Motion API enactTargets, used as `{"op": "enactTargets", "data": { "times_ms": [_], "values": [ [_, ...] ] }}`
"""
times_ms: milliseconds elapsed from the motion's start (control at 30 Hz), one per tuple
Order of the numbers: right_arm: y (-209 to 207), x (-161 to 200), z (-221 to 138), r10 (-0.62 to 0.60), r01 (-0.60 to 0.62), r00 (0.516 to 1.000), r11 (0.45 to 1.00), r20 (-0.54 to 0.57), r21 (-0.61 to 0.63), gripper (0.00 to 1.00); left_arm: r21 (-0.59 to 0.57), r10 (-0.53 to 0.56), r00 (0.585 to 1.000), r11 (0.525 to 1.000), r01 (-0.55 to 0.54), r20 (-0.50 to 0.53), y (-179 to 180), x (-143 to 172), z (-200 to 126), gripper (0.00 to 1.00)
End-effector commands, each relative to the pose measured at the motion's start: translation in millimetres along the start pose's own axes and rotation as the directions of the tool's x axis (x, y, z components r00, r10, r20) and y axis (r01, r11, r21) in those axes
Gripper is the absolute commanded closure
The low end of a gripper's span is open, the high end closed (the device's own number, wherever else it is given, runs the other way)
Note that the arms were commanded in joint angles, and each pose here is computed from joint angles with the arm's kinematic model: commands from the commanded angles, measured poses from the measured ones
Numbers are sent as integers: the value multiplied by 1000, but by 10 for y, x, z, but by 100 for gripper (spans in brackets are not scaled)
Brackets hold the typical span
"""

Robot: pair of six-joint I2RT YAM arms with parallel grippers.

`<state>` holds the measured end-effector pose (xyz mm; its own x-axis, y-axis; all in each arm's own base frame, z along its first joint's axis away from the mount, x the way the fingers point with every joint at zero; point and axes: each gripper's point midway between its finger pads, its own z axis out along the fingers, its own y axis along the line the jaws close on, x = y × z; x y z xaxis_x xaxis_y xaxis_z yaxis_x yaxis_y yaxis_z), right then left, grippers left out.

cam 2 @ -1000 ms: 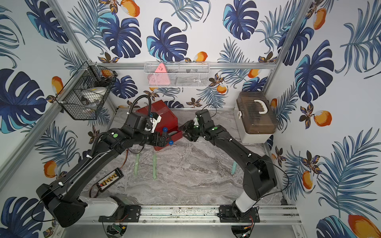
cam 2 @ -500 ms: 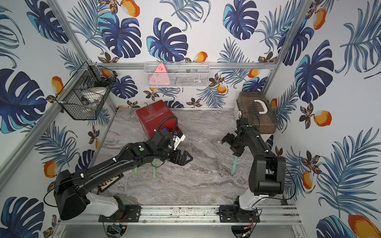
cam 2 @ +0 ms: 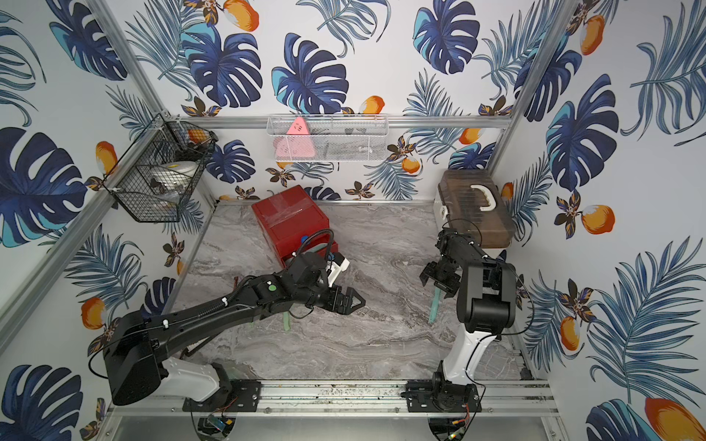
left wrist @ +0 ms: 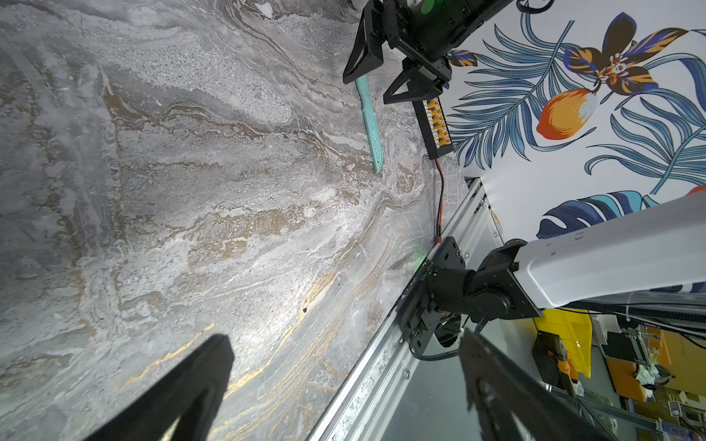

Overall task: Place the fruit knives into the drawer by color
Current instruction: Move the fruit knife to the center of the board.

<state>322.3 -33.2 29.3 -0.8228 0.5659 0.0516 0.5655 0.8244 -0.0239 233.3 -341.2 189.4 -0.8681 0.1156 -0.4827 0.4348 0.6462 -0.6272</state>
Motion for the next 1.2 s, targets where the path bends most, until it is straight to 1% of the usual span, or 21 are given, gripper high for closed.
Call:
{"op": "enactTargets", "data": {
  "times_ms": [0, 100, 133, 200, 300, 367, 500, 633, 733, 800, 867, 900, 933, 1033, 1167],
  "values": [
    [-10, -72, 68, -39, 38, 999, 999, 15, 24, 31, 25, 1, 1000, 1000, -1, 16, -49, -28, -14, 1],
    [26, -67, 162, -52, 52, 999, 999, -4, 13, 43, 24, 0, 1000, 1000, 0, 10, -38, -9, -8, 1],
    [39, -62, 197, -55, 55, 998, 998, -11, 9, 50, 22, 0, 1000, 1000, -1, 7, -32, 0, -9, 1],
    [69, -46, 244, -60, 60, 998, 998, -27, -6, 68, 17, 2, 1000, 1000, -3, 5, -22, 10, -20, 1],
    [191, 20, 268, -83, 82, 996, 996, -43, -45, 81, 2, 7, 1000, 1000, -7, 7, 11, 15, -51, 1],
    [342, 102, 263, -124, 121, 991, 991, -46, -53, 84, -3, 3, 1000, 1000, -3, 12, 37, 17, -69, 1],
    [791, 385, 254, -236, 233, 971, 971, -44, -55, 86, -12, -12, 1000, 1000, 12, 18, 103, 25, -107, 1],
    [1241, 693, 281, -317, 313, 947, 947, -47, -72, 86, -29, -16, 1000, 999, 16, 19, 164, 34, -166, 1],
    [1475, 826, 326, -364, 361, 930, 930, -44, -64, 86, -45, -16, 1000, 999, 17, 21, 217, 27, -240, 1],
    [1594, 863, 310, -401, 399, 916, 916, -32, -50, 83, -55, -16, 1000, 998, 18, 25, 250, 28, -290, 1],
    [1667, 899, 298, -441, 441, 897, 897, -24, -27, 76, -63, -16, 999, 998, 18, 29, 280, 37, -337, 1],
    [1690, 921, 298, -457, 457, 889, 889, -22, -17, 71, -66, -18, 999, 998, 20, 29, 298, 49, -354, 1],
    [1689, 938, 295, -466, 466, 885, 885, -22, -4, 67, -68, -23, 999, 997, 25, 31, 314, 59, -368, 1],
    [1677, 991, 292, -481, 481, 877, 877, -7, 7, 64, -67, -38, 999, 997, 40, 35, 343, 100, -387, 1],
    [1652, 1048, 342, -486, 486, 874, 874, -11, 11, 63, -66, -55, 998, 996, 57, 35, 380, 154, -379, 1]
  ]
}}
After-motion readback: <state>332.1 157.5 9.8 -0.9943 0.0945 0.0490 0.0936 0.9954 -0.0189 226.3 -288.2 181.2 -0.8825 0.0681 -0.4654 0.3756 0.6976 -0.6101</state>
